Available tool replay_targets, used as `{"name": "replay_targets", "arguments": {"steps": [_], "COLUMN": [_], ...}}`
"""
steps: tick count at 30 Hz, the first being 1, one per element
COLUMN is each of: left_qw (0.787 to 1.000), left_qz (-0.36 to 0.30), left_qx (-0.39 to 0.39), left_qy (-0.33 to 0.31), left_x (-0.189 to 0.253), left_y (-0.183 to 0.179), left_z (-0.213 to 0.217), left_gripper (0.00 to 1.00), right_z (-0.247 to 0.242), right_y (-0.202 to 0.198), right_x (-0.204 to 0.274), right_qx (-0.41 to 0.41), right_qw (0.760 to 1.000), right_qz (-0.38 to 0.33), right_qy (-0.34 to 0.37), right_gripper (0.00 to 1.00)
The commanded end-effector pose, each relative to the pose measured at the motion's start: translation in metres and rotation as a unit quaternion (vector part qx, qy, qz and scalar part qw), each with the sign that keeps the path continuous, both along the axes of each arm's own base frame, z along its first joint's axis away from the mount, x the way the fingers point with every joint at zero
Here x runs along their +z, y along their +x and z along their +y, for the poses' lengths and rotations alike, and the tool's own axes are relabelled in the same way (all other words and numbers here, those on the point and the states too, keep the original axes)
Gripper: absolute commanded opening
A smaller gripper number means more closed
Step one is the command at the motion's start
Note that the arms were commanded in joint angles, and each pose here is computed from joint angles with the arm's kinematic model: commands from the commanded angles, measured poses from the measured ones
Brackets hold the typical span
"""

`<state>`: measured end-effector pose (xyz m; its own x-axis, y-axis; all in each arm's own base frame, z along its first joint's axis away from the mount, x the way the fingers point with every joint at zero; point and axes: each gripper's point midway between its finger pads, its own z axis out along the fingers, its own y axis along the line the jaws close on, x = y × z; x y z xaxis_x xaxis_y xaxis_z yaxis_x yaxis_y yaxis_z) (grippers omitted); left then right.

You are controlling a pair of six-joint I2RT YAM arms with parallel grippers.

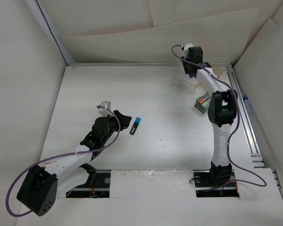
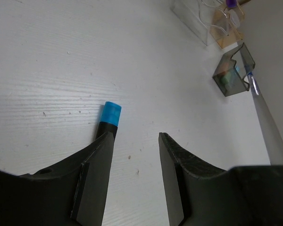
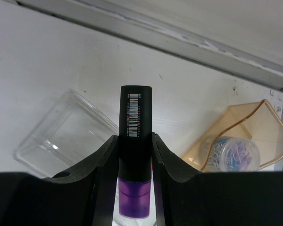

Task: Sort the stationery into containers
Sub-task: Place the stationery in the storage box.

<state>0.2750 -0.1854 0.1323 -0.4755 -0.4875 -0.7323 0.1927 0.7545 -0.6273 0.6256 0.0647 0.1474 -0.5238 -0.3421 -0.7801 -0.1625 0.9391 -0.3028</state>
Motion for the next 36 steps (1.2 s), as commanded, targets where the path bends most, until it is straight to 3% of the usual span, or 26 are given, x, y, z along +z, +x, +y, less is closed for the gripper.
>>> {"name": "replay_targets", "arguments": {"steps": [1, 16, 18, 36], "left_qw": [0.999, 0.999, 0.999, 0.998], "left_qz": [-0.042, -0.046, -0.046, -0.056], "left_qx": [-0.005, -0.005, -0.005, -0.005], "left_qy": [-0.021, -0.023, -0.023, -0.029], "left_x": [0.031, 0.033, 0.033, 0.039], "left_y": [0.009, 0.009, 0.009, 0.006], "left_z": [-0.006, -0.006, -0.006, -0.004], "left_gripper": [0.40, 0.40, 0.40, 0.40], "right_z": [-0.021, -0.025, -0.023, -0.011], "right_y": [-0.001, -0.020, -0.023, -0.033], "right_x": [0.012, 0.010, 0.012, -0.002], "right_qx": [0.003, 0.080, 0.082, 0.090], "right_qw": [1.000, 0.993, 0.993, 0.990], "right_qz": [-0.007, 0.016, -0.001, 0.001], "right_qy": [-0.003, 0.082, 0.088, 0.112], "right_gripper": [0.01, 0.04, 0.11, 0.28]}}
